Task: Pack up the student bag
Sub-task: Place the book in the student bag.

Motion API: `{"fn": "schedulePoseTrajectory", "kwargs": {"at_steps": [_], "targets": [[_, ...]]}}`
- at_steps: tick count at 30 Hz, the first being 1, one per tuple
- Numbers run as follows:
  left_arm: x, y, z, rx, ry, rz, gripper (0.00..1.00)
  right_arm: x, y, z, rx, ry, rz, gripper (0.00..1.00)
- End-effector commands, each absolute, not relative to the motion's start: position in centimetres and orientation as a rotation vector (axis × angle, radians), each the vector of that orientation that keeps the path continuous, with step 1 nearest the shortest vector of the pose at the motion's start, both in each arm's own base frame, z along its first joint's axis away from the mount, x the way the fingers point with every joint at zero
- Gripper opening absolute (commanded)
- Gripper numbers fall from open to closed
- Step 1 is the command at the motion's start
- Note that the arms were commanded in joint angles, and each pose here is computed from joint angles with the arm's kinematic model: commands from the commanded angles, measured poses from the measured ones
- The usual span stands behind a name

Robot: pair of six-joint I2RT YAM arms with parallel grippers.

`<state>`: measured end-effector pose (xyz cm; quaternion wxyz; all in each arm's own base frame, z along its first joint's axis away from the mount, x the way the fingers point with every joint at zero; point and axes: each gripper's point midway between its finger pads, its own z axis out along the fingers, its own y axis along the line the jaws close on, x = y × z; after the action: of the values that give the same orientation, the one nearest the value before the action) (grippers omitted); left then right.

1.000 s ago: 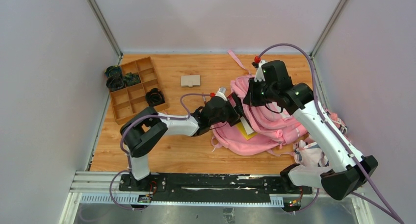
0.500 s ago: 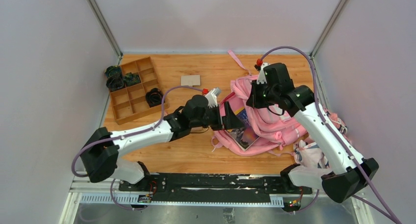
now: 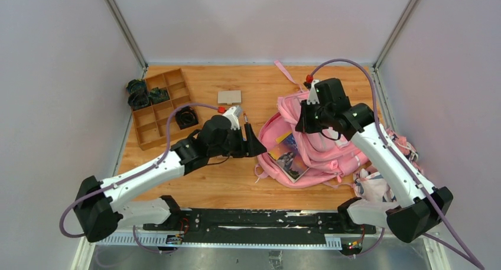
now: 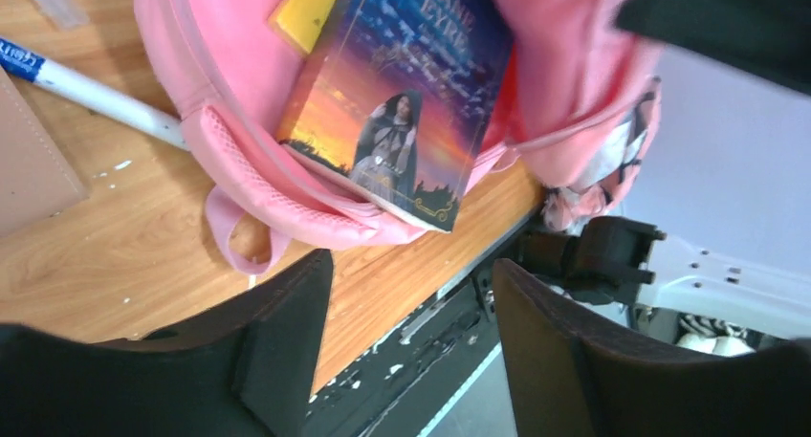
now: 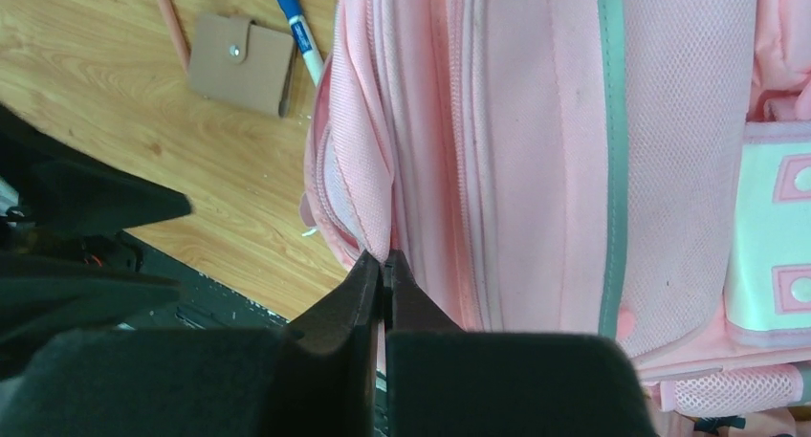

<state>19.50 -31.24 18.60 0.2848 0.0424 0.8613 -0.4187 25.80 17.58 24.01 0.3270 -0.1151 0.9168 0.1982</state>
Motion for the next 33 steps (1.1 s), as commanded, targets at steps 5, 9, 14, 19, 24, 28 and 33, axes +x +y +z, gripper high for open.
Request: {"fn": "schedulePoseTrajectory", "kwargs": {"at_steps": [5,9,14,19,24,28,33], "targets": [[18.9,-34.8,20.5,0.108,2.230,-1.357,0.49,24.9,16.0,20.6,-0.271,2.500,0.446,0.00],[19.5,-38.2,18.9,0.084,2.273,-1.357,0.48,25.3,15.7,22.1,-0.224,2.445,0.441,0.00],[21.7,-39.1,16.5,-0.074,2.255,-1.352,0.44,25.2,15.3,23.0,-0.219,2.406,0.433,0.00],[21.6,-38.5,13.4,-0.134,2.339,-1.309,0.54,25.0,15.3,22.7,-0.230,2.418,0.434,0.00],[21.9,-37.8,10.3,-0.185,2.421,-1.195,0.69,25.1,15.4,22.2,-0.238,2.432,0.433,0.00],[21.4,-37.7,8.2,-0.189,2.483,-1.164,0.71,25.2,15.4,22.6,-0.247,2.418,0.431,0.00],[21.2,-37.6,7.7,-0.204,2.502,-1.159,0.69,25.2,15.4,22.7,-0.253,2.413,0.428,0.00]]}}
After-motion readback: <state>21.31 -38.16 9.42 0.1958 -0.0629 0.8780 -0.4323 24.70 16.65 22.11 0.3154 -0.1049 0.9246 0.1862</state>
